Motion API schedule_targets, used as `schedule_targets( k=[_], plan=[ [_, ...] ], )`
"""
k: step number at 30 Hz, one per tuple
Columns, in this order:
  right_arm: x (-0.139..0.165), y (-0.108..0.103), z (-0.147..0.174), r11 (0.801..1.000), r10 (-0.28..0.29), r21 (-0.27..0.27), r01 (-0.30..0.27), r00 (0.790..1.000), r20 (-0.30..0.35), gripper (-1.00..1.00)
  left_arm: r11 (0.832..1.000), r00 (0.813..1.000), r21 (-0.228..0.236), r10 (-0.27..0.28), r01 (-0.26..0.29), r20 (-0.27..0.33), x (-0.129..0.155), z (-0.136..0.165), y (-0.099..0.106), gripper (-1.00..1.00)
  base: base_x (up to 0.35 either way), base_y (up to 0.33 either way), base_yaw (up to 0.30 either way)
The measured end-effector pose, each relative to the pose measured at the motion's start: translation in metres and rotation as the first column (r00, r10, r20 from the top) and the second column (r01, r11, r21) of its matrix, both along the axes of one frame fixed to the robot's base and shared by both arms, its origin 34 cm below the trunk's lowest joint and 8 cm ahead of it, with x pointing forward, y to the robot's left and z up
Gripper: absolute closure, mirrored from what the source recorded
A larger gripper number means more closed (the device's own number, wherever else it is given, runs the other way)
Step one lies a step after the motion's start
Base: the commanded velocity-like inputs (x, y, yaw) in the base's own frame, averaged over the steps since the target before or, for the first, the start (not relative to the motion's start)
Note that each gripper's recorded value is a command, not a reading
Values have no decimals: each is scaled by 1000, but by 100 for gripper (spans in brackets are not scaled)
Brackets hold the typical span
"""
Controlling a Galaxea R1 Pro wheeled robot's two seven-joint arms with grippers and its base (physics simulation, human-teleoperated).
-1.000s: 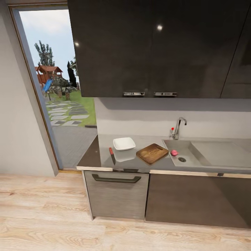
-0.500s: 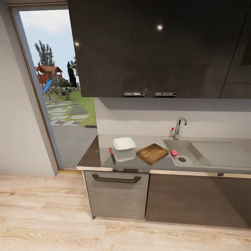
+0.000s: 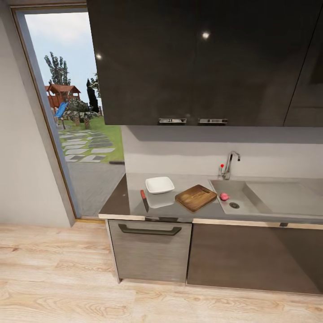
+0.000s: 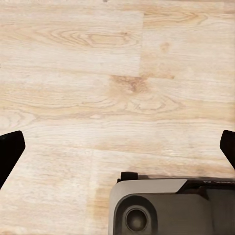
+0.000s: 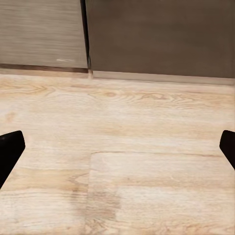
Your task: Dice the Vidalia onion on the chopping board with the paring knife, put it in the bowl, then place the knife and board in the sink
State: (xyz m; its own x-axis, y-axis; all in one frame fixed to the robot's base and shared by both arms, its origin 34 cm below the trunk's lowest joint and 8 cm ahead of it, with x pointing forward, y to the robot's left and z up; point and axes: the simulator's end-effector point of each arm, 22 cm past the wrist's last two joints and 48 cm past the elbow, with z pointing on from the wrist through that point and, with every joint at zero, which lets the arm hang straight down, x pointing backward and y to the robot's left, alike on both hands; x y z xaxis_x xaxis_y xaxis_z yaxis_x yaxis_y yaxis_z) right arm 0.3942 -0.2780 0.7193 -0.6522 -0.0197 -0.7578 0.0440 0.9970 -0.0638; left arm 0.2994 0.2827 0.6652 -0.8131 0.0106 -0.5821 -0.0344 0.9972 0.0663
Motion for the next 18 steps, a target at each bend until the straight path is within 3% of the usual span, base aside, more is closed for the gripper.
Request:
schedule_targets(
  k=[15, 18],
  plan=[
    [0, 1, 0, 1000, 1, 1, -1, 1000, 0, -100, 1000, 1000, 0, 0, 0, 0, 0, 0, 0, -100, 0, 0, 0],
    [0, 1, 0, 1000, 1, 1, -1, 1000, 0, -100, 1000, 1000, 0, 0, 0, -2, -1, 0, 0, -100, 0, -150, 0]
  ],
)
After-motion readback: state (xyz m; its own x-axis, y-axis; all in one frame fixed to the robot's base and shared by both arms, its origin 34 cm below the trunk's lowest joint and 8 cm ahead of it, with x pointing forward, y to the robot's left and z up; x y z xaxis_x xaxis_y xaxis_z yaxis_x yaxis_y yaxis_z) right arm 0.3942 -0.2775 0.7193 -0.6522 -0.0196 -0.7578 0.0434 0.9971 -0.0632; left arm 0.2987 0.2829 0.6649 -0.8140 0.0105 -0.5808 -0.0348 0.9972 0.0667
